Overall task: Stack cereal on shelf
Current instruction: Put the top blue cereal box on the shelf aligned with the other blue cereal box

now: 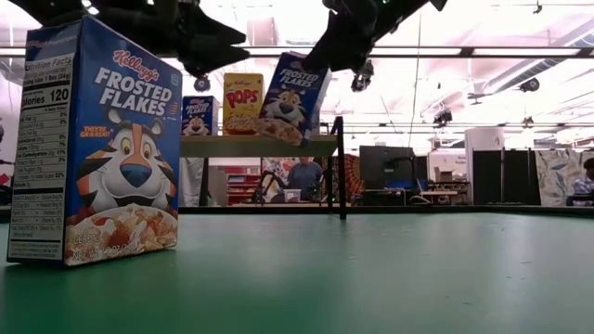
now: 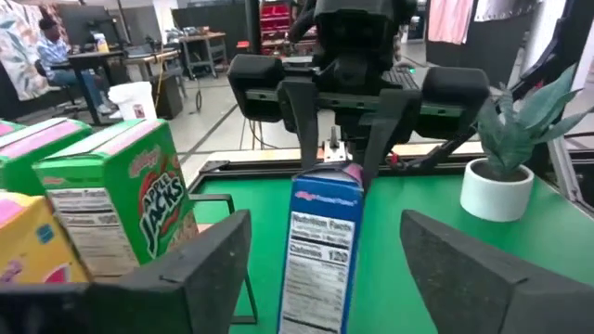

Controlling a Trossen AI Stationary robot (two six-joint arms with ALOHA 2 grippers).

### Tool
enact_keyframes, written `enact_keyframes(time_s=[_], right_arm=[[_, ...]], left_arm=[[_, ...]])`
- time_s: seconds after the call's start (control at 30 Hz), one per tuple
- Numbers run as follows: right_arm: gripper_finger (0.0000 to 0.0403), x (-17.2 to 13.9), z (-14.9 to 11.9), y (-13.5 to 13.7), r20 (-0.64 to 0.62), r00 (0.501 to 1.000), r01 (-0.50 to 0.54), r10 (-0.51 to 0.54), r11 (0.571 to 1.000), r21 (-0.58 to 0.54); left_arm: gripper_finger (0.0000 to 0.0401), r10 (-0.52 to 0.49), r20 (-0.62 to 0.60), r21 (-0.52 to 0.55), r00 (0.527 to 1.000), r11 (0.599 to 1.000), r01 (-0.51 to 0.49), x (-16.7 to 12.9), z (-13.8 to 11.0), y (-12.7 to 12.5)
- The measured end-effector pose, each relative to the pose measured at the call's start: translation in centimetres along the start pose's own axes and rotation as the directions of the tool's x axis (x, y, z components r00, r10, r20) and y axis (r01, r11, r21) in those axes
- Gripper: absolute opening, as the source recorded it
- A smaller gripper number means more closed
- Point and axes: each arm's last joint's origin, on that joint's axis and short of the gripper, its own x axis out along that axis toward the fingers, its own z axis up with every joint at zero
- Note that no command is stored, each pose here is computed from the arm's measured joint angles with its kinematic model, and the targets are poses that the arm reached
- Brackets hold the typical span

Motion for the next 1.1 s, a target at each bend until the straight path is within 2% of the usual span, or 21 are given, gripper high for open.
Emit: enact_keyframes(time_s=[0.2, 0.6, 0.67, 1.1], right_arm=[[0.0140, 0.0, 0.0, 0.0, -0.001, 1.000, -0.003, 0.003, 1.000, -0.006], [0.0140, 0.0, 0.0, 0.0, -0.002, 1.000, -0.003, 0.003, 1.000, -0.007], [0.0139, 0.0, 0.0, 0.0, -0.002, 1.000, -0.003, 0.003, 1.000, -0.007], [0.0141, 0.0, 0.0, 0.0, -0.003, 1.000, -0.008, 0.008, 1.000, -0.010]], left_arm=[[0.0272, -0.001, -0.006, 0.023, 1.000, 1.000, 0.001, 1.5, -0.9, 0.1], [0.0272, 0.001, 0.018, 0.020, 1.000, 1.000, -0.001, 4.3, -3.0, 0.4], [0.0272, -0.024, 0.022, 0.018, 0.999, 1.000, 0.024, 4.7, -3.3, 0.3], [0.0272, -0.051, -0.020, -0.006, 0.999, 0.999, 0.051, 6.9, -4.4, 0.5]])
